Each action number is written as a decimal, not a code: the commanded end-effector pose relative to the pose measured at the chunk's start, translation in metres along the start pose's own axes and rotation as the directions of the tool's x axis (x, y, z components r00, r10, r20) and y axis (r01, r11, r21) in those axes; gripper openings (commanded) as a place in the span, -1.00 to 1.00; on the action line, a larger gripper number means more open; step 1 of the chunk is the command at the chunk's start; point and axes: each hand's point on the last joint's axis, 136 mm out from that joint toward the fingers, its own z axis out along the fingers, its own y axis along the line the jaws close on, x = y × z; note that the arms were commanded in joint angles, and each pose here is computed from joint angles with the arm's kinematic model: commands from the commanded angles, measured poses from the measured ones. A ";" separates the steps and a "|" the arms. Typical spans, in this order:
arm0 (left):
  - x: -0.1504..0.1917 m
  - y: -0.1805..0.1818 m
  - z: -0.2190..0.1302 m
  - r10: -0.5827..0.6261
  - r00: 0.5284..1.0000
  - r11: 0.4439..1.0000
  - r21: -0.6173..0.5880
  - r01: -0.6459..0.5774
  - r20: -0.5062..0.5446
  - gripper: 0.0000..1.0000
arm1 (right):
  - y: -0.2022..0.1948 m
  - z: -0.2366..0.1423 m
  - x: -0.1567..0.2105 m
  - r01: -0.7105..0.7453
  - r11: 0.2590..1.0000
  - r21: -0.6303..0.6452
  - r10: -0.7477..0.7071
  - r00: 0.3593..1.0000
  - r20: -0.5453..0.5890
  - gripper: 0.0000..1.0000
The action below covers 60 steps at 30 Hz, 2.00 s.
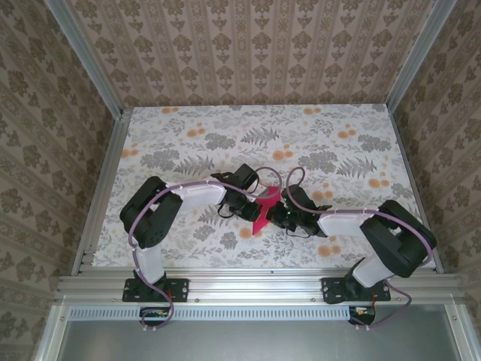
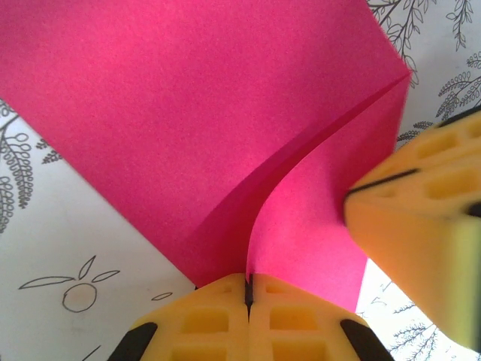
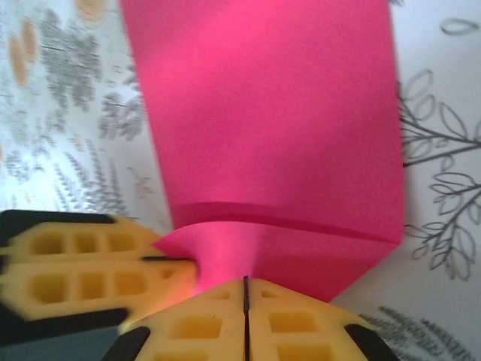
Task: Fold a paper plane with a square sheet of paper (pick it up from the middle)
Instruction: Third fold the triangle at the center of the table.
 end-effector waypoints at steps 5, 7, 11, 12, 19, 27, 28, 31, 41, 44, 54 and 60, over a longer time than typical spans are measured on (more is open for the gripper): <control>0.030 0.019 0.002 -0.037 0.995 0.997 -0.073 0.030 -0.092 -1.00 | -0.012 0.009 0.010 -0.017 0.999 0.027 0.018 0.999 -0.043 -0.83; 0.030 0.019 0.001 -0.037 0.995 0.997 -0.073 0.030 -0.091 -1.00 | -0.005 0.003 0.005 -0.003 1.000 0.020 0.003 1.000 -0.023 -0.83; 0.031 0.020 0.001 -0.038 0.995 0.997 -0.075 0.031 -0.092 -1.00 | 0.011 -0.014 -0.011 0.037 0.999 -0.005 -0.037 0.999 0.023 -0.82; 0.031 0.020 0.001 -0.038 0.995 0.997 -0.076 0.031 -0.091 -1.00 | 0.013 -0.015 -0.016 0.037 0.999 -0.017 -0.036 0.999 0.034 -0.82; 0.028 0.019 0.000 -0.034 0.996 0.997 -0.071 0.028 -0.087 -1.00 | 0.000 0.001 -0.019 0.001 0.999 -0.032 -0.001 1.000 -0.003 -0.82; 0.032 0.020 0.000 -0.037 0.995 0.997 -0.076 0.030 -0.095 -1.00 | -0.013 0.000 -0.016 -0.017 1.000 0.001 0.017 1.000 -0.005 -0.82; 0.032 0.020 0.000 -0.037 0.995 0.996 -0.078 0.030 -0.093 -1.00 | -0.010 -0.004 -0.019 -0.006 1.000 0.003 0.006 1.000 0.003 -0.82; 0.033 0.021 0.000 -0.038 0.995 0.996 -0.079 0.030 -0.096 -1.00 | -0.003 -0.015 -0.031 0.012 1.000 -0.002 -0.012 0.999 0.032 -0.82; 0.031 0.020 0.000 -0.037 0.995 0.997 -0.078 0.030 -0.094 -1.00 | -0.008 -0.006 -0.038 -0.018 0.999 -0.037 0.018 1.000 0.003 -0.82; 0.031 0.020 0.000 -0.036 0.995 0.997 -0.078 0.029 -0.095 -1.00 | -0.025 0.001 -0.029 -0.036 0.999 0.019 0.036 0.999 -0.030 -0.82; 0.026 0.017 -0.010 -0.047 0.997 0.996 -0.081 0.041 -0.067 -0.89 | -0.008 -0.025 -0.037 0.030 0.999 0.020 -0.030 1.000 -0.004 -0.74; -0.002 0.000 -0.048 -0.051 0.998 0.996 -0.067 0.054 0.037 -0.55 | 0.014 -0.065 -0.042 0.113 0.994 0.004 -0.114 0.993 0.043 -0.69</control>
